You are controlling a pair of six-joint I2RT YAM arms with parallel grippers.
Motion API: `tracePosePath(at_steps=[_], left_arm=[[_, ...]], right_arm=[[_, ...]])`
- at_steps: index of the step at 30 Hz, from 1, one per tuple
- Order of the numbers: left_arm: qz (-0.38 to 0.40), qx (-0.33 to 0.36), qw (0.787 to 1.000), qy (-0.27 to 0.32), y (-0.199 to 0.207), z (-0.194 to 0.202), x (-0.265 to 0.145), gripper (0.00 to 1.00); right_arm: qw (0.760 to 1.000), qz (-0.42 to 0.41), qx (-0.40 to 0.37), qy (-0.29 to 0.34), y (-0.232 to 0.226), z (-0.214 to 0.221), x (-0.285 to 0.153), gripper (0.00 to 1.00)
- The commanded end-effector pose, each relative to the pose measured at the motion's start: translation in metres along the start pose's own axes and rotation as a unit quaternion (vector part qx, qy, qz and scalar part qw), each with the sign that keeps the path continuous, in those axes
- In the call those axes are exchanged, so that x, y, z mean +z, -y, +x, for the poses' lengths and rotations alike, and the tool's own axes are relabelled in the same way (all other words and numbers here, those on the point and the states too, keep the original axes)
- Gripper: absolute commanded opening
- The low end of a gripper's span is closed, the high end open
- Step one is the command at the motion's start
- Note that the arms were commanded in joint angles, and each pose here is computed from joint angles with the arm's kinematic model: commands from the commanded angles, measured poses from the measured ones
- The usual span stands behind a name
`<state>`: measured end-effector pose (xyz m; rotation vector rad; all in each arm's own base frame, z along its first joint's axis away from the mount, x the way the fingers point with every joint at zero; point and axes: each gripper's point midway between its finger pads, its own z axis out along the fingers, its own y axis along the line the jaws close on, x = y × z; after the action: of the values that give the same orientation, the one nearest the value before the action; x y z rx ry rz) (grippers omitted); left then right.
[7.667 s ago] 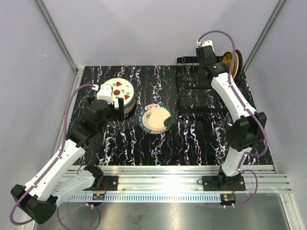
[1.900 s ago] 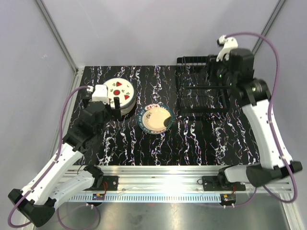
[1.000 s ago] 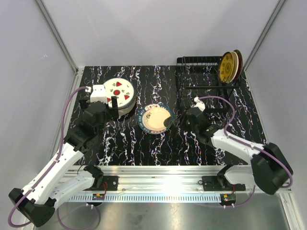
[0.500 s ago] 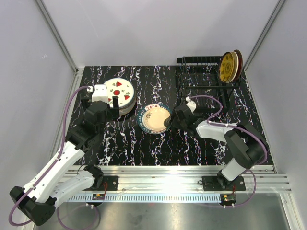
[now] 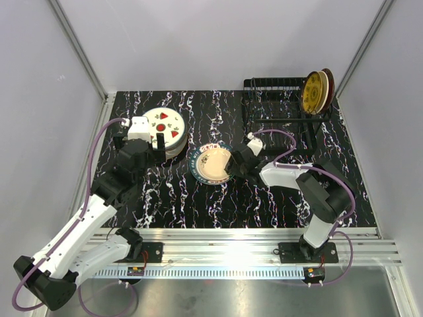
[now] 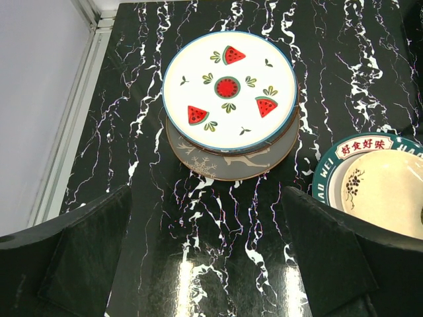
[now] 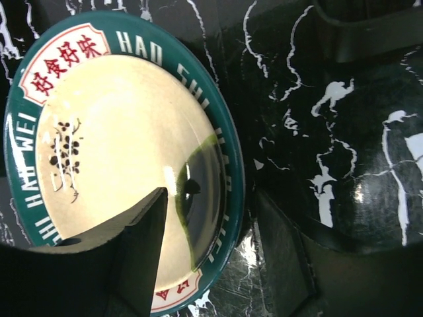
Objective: Load the plates into the dish rack
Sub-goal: Grab a plate with the right arm
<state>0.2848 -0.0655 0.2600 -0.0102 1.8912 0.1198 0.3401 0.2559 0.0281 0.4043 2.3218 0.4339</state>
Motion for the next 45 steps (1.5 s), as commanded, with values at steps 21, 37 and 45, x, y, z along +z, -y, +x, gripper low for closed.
tracePosePath(at_steps=[21, 37, 45], left_arm=[[0.026, -0.011, 1.0, 0.012, 0.012, -0.012, 0.0, 0.99], [0.032, -0.013, 0.999, 0.013, 0.013, -0.013, -0.002, 0.99], [0.033, -0.012, 0.999, 0.013, 0.013, -0.013, -0.002, 0.99]], right_arm=[[0.994, 0.091, -0.058, 0.007, 0.026, -0.01, -0.019, 0.36], [0.993, 0.096, -0.068, 0.007, 0.031, -0.015, -0.035, 0.29], [0.992, 0.099, -0.075, 0.018, 0.032, -0.023, -0.044, 0.2]])
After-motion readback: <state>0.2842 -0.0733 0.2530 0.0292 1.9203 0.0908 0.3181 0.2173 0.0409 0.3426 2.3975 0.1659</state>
